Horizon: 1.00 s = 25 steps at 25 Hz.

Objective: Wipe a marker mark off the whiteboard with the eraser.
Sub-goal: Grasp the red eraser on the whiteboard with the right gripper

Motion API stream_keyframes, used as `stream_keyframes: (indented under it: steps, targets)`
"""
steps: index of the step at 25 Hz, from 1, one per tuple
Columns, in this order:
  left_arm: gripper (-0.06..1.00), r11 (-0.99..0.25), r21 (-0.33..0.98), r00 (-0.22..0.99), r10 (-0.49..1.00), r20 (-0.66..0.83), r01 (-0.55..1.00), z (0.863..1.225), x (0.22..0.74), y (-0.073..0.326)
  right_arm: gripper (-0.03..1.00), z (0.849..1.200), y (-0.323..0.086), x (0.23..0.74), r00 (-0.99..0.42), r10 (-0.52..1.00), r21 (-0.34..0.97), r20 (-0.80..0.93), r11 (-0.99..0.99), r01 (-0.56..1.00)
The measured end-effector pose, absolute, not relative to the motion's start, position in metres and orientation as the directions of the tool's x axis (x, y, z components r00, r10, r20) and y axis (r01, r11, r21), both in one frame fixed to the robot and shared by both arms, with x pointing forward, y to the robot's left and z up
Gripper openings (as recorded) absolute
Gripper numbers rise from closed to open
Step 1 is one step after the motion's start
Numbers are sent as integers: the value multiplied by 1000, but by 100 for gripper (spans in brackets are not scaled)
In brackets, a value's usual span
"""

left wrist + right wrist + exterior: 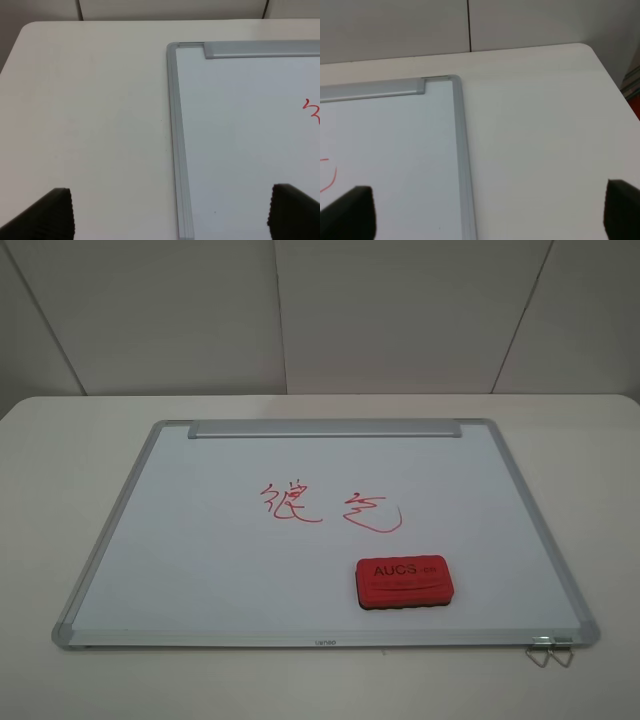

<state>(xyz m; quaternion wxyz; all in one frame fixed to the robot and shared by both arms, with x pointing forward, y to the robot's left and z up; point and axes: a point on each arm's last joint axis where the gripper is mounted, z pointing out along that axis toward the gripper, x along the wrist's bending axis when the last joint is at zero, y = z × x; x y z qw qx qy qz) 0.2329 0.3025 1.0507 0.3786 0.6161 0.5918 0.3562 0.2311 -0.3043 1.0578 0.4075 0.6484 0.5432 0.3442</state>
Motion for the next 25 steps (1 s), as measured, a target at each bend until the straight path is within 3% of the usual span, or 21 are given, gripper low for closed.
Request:
stream_keyframes:
  steps: [25]
  targets:
    - [77,-13,888,46,999,-9,459,1051,233,302,82,1058,-304,231,173,985,902,4,-78,424]
